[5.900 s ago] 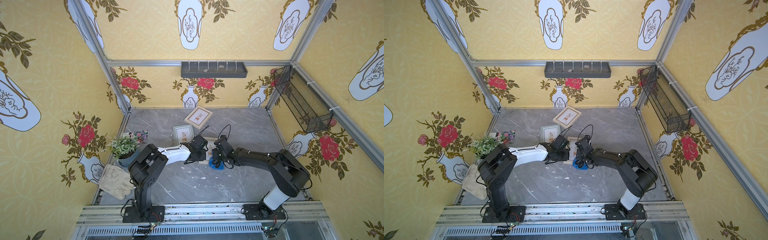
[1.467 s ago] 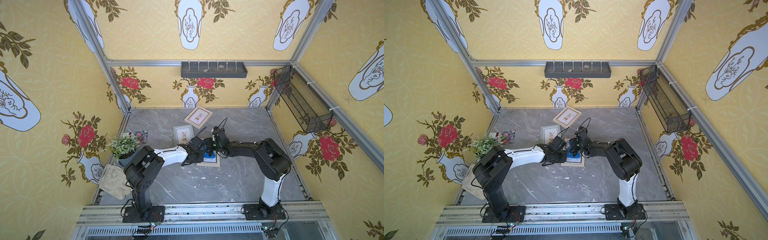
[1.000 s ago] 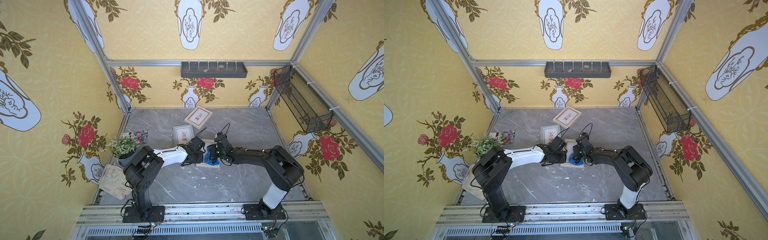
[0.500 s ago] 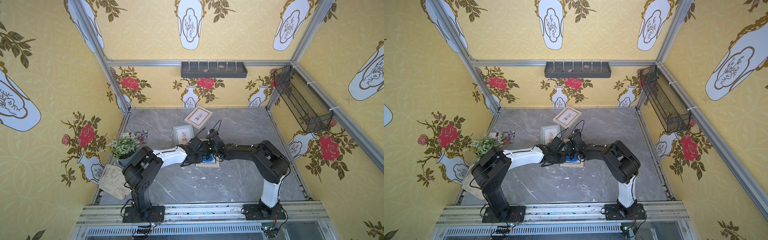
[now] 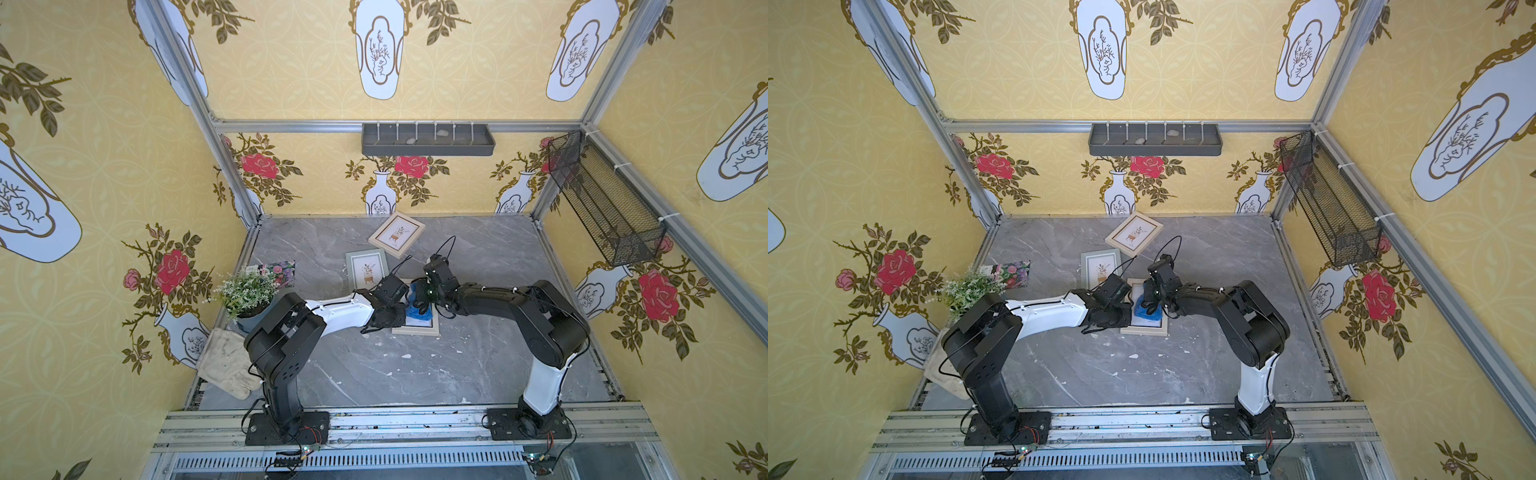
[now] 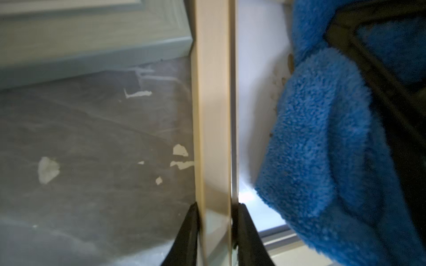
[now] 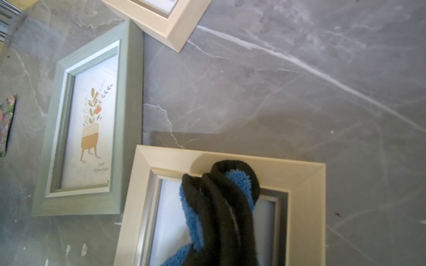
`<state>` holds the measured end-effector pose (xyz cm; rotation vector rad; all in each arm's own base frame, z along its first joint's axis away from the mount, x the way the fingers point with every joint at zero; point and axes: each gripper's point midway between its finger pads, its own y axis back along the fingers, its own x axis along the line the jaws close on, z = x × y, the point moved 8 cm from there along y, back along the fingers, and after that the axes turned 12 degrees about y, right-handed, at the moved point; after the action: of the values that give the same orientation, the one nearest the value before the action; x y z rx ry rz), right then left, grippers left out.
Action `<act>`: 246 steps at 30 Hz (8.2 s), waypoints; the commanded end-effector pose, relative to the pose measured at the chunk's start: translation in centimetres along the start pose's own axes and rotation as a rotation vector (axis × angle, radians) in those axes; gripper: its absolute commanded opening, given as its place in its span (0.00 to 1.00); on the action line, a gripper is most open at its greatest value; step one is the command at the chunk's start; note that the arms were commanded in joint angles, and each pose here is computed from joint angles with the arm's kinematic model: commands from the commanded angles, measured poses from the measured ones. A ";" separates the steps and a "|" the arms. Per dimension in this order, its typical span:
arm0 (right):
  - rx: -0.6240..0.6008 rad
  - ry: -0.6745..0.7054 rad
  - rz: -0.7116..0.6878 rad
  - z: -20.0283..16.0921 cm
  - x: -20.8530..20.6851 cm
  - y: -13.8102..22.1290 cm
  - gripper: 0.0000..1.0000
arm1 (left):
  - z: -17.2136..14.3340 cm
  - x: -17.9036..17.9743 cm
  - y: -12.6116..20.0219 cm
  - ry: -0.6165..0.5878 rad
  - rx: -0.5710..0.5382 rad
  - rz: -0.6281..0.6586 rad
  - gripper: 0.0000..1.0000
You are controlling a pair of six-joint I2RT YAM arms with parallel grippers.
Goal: Wipe the picture frame with a cloth
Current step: Wipe the dirt from the picture frame.
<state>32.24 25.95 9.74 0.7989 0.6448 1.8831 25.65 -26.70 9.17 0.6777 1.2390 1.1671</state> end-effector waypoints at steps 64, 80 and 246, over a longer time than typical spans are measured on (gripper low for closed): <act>0.170 -0.121 -0.127 -6.8 -1.9 5.6 0.00 | -0.4 0.6 -0.3 0.023 0.030 0.048 0.01; 0.159 -0.075 -0.062 -7.3 0.9 6.1 0.00 | -0.5 0.8 -0.3 0.034 0.028 0.058 0.01; -0.072 -0.112 0.207 1.5 -1.4 11.3 0.00 | -1.9 -3.5 8.8 -0.241 -0.197 -0.350 0.72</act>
<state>27.63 19.64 17.42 0.9502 0.4952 1.9543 21.19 -26.69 15.25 0.5491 1.1168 1.0173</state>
